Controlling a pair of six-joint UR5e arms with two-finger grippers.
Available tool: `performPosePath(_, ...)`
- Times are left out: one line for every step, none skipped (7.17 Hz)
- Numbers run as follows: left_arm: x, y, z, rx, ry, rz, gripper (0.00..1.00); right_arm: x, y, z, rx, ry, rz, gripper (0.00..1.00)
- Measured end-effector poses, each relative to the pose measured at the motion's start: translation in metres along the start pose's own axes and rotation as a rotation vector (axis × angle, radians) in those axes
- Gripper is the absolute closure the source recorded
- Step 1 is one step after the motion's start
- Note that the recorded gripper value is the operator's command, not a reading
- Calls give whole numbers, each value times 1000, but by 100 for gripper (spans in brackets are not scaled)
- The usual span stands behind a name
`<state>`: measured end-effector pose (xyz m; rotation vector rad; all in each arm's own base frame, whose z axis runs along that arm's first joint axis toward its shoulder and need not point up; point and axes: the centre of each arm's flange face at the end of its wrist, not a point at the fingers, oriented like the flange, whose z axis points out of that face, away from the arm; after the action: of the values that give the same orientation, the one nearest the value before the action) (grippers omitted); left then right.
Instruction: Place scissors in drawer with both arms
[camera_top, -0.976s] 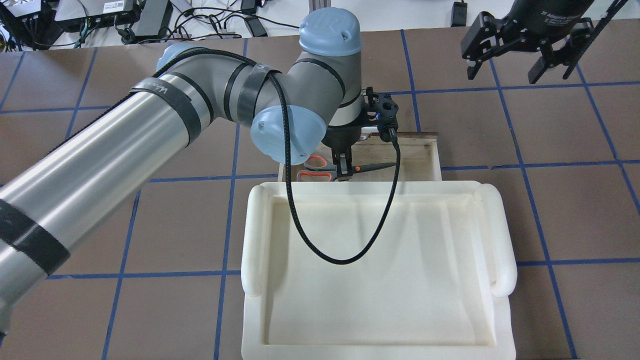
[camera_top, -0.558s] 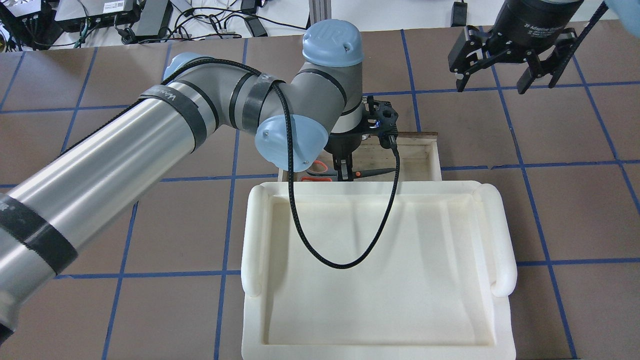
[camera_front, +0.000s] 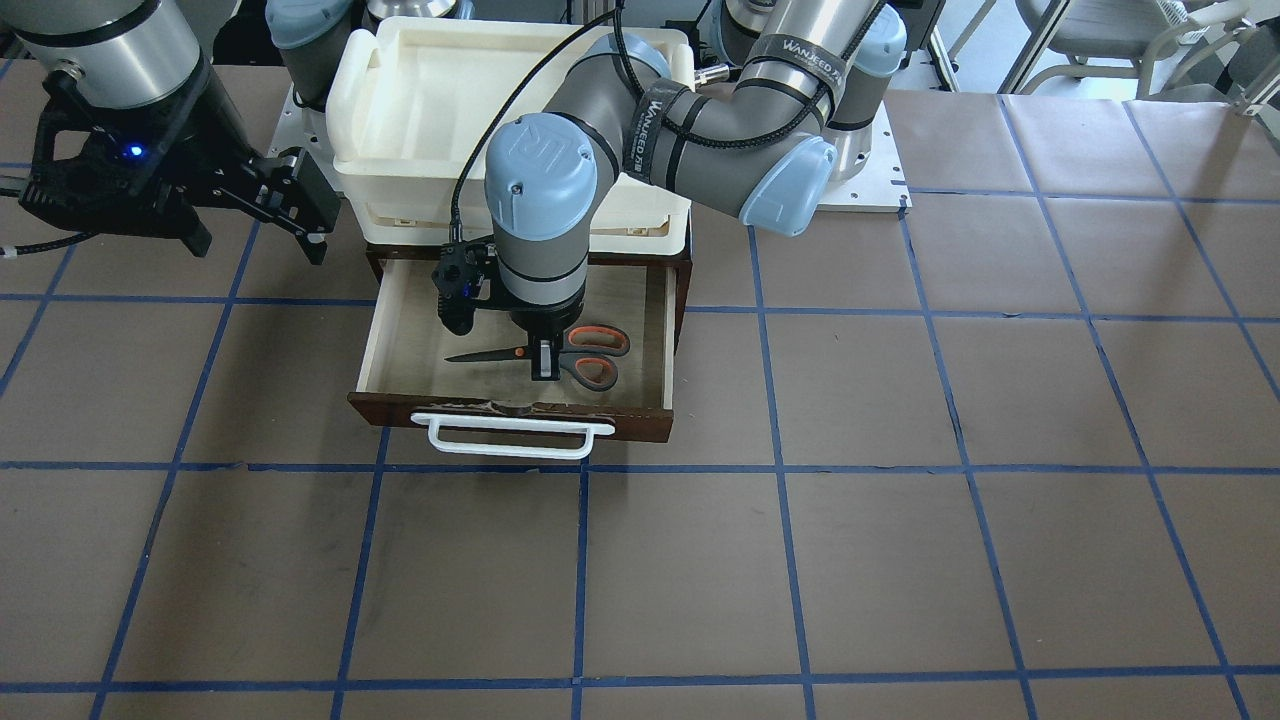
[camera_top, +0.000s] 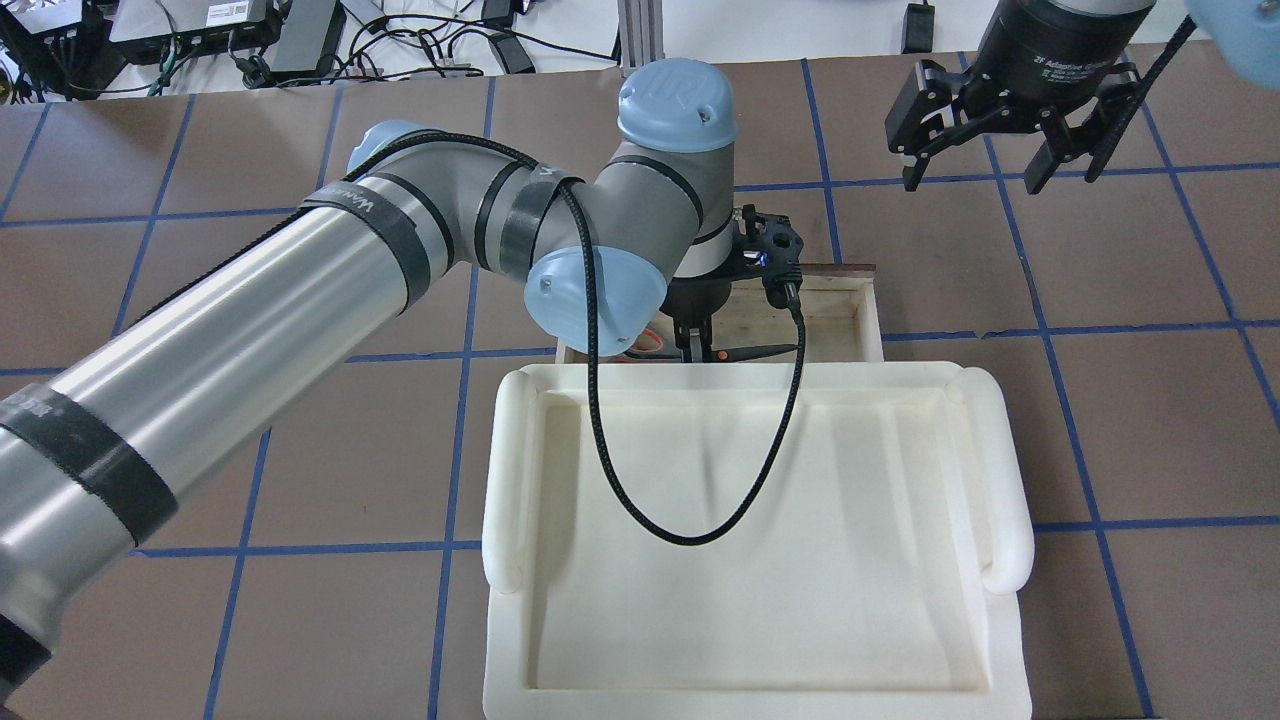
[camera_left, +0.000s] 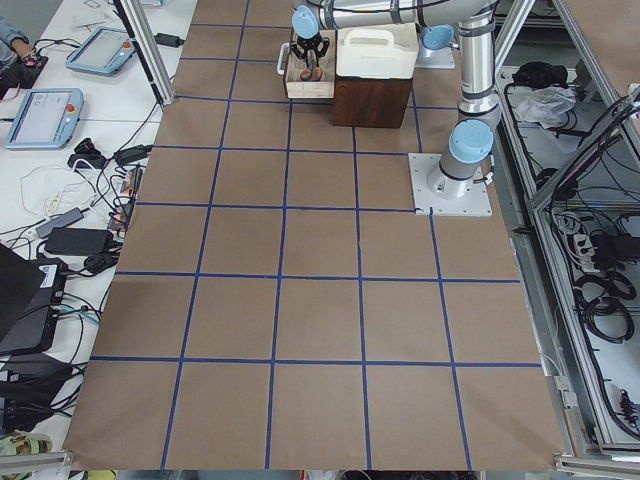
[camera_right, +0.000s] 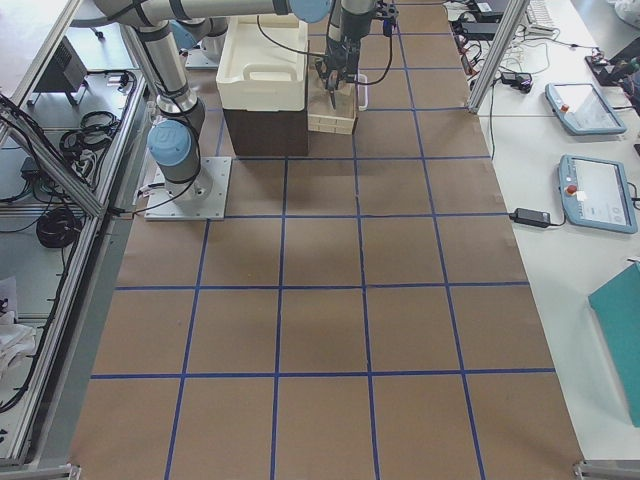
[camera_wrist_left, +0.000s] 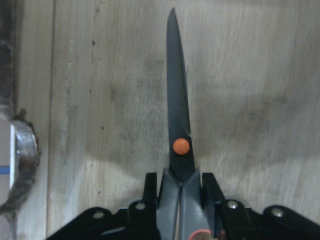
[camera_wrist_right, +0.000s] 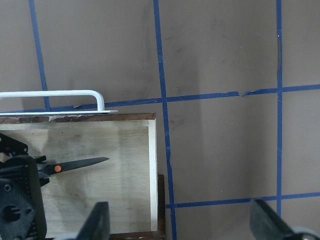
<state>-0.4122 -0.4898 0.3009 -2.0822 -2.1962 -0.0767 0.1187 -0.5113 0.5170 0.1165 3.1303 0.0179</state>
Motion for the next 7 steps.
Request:
performPosePath(1,-2,2,-1,1,2,90,0,0,0,1,1,3,0)
performPosePath(3,-3,3,-3,2,5,56,0,0,0,0,2,4,0)
performPosePath(4,-3,4,-4,4,5,14,0,0,0,-1,4,5,0)
performPosePath(4,-3,5,-5,6,5,4,0,0,0,-1,4,6,0)
performPosePath(5,-3,5,-5,6,5,0,0,1,0,-1,4,8,0)
performPosePath(5,-3,4,-5,6,5,0,0,1,0,0,4,13,0)
performPosePath(5,-3,3,-4,5,6,0,-1,2,0,-2,5,18,0)
